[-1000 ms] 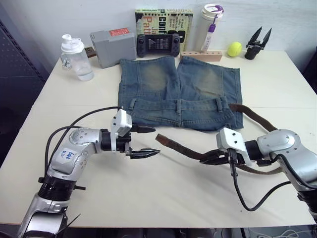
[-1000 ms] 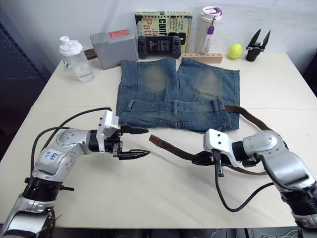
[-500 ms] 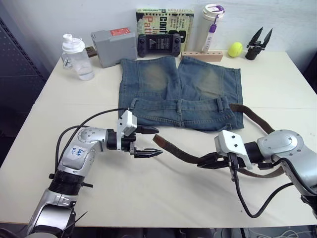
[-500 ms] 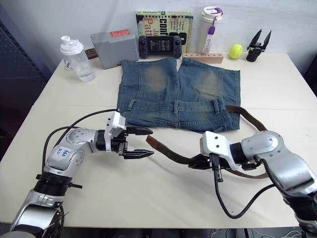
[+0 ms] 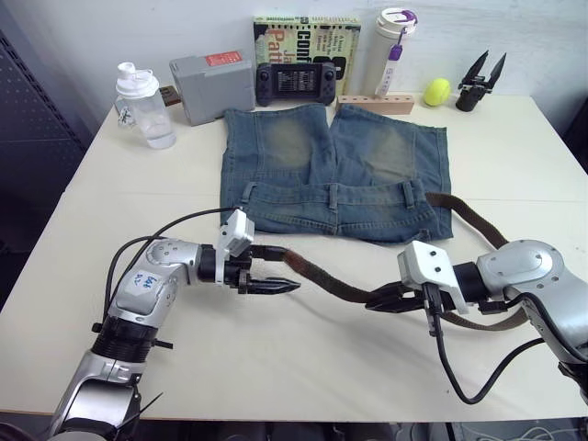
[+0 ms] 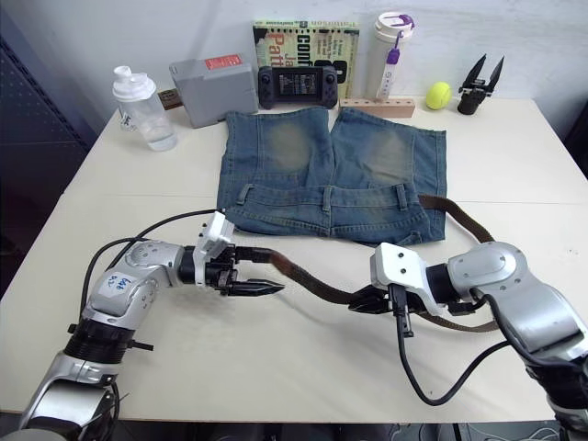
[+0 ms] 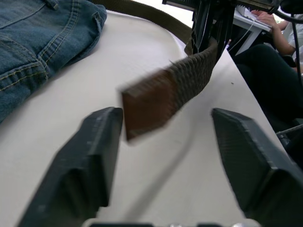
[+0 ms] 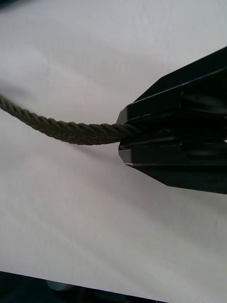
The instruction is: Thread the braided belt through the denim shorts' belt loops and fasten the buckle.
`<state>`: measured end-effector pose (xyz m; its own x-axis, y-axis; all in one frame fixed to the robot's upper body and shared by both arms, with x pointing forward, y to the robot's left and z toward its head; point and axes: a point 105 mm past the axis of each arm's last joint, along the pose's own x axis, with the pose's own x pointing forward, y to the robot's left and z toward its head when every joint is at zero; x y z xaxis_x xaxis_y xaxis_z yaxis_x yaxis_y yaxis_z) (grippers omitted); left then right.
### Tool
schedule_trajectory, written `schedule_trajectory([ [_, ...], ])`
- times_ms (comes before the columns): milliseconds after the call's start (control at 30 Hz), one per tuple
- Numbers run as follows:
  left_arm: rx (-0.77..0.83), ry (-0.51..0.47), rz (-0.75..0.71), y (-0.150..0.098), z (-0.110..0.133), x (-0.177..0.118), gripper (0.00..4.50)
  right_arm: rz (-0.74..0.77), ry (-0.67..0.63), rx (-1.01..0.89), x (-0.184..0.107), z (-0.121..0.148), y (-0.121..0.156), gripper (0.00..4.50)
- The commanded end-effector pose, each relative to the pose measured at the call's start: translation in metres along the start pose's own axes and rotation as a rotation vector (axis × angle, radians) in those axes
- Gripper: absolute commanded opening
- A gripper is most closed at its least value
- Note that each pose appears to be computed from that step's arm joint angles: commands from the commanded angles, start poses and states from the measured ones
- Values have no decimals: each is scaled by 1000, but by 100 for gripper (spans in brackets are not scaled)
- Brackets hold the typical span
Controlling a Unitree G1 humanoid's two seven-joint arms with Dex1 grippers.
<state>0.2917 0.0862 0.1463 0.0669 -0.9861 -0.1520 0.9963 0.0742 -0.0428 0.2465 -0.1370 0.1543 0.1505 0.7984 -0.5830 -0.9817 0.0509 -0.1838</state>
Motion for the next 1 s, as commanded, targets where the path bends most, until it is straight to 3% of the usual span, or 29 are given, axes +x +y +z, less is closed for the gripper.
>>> schedule_trajectory([
  [33,24,-55,-32,-7,14,1,152,-10,3,-41,-5,8,0,0],
  [133,21,-61,-35,-8,16,1,17,-9,4,-38,-5,8,0,0],
  [367,4,-66,-58,-12,17,3,7,-75,-19,6,-6,9,-10,0],
  [433,-12,-75,-59,-13,18,4,0,-167,-80,46,-10,17,-24,93],
  [533,-41,-95,-37,-11,19,4,0,-262,-174,125,-22,26,-36,184],
  [567,-53,-106,-26,-11,20,5,0,-294,-200,148,-27,29,-39,242],
  [733,-188,-224,19,-10,31,4,0,-329,-441,337,-56,47,-32,438],
  [900,-363,-353,-13,-26,44,3,0,-64,-752,555,-62,72,20,438],
  [1000,-399,-379,1,-28,47,2,0,0,-780,705,-43,73,35,438],
])
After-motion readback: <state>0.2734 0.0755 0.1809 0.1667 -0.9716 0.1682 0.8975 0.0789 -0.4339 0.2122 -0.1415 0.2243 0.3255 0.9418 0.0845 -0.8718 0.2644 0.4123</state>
